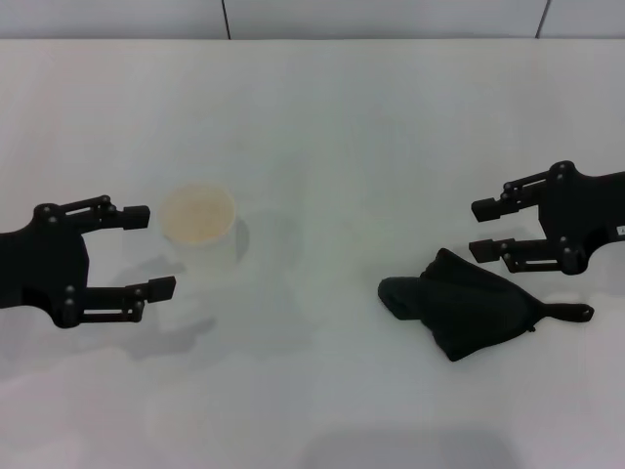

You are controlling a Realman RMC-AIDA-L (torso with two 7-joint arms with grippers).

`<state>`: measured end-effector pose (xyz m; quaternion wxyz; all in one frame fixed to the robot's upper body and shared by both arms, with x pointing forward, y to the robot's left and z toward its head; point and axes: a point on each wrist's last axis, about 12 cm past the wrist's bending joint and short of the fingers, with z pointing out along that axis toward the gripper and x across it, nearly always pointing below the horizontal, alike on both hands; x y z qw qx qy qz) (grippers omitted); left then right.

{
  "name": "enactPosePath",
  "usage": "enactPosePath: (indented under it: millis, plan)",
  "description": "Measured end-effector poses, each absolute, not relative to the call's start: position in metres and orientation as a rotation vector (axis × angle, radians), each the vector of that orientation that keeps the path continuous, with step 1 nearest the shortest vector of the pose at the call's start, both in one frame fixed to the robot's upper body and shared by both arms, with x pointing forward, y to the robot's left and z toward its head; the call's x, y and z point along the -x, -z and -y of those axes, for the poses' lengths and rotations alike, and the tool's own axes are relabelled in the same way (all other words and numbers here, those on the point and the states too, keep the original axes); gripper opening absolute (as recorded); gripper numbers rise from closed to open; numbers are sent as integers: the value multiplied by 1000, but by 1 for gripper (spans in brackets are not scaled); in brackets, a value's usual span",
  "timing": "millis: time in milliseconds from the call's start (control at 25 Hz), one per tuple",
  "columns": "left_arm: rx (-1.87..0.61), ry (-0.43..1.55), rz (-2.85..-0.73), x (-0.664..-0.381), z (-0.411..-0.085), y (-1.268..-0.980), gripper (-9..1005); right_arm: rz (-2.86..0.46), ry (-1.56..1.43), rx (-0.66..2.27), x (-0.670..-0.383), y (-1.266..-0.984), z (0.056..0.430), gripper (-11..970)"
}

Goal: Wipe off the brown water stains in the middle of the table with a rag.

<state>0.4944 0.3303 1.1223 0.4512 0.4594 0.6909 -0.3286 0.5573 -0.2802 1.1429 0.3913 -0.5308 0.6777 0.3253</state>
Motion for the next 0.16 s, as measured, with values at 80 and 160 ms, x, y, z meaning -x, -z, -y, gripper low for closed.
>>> enactPosePath:
  millis: [80, 160]
  plan:
    - [-1132, 820, -1707, -495, -329, -1121, 879, -1723, -832, 1348, -558, -1143, 280, 458]
    - [-1132, 821, -1708, -496, -329, -1121, 879, -1724, -833, 1348, -558, -1143, 280, 458]
